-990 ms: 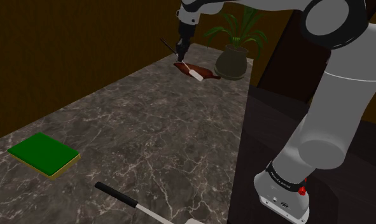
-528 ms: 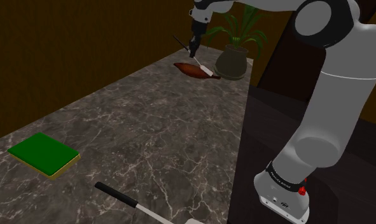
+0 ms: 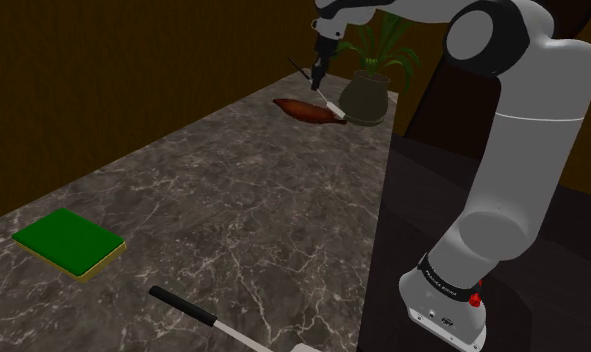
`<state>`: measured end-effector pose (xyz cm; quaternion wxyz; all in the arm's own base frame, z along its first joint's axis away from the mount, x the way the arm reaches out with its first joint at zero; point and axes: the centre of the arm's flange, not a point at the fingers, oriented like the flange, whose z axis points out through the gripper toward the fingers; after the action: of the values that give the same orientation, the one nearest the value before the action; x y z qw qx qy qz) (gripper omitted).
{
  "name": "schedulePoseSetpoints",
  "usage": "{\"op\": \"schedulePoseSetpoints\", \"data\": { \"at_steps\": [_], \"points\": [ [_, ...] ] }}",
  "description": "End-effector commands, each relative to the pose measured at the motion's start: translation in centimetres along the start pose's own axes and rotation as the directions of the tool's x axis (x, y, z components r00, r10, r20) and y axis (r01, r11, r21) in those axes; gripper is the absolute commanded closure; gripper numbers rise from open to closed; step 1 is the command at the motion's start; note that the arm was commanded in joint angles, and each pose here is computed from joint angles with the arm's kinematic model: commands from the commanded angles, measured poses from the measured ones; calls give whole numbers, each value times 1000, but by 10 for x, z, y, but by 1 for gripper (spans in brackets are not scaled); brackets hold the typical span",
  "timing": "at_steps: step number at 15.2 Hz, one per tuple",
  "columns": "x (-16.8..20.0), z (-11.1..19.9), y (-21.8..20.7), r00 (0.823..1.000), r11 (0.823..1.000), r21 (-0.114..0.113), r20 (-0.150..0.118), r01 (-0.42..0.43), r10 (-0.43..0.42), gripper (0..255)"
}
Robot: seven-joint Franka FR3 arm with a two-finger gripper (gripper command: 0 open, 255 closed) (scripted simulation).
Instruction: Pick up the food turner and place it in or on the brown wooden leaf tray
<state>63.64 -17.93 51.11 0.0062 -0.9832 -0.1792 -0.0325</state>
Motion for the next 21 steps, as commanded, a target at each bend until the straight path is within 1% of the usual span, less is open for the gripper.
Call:
{"op": "schedulePoseSetpoints", "data": {
  "at_steps": [1,11,12,20,21],
  "points": [
    [-1,9,1,1000,1000,0,0,1,-1,255],
    [-4,61,1,1000,1000,0,0,1,-1,255],
    [-5,71,1,1000,1000,0,0,1,-1,255],
    [-5,71,1,1000,1000,0,0,1,-1,255],
    [-5,71,1,1000,1000,0,0,1,-1,0]
  ]
}}
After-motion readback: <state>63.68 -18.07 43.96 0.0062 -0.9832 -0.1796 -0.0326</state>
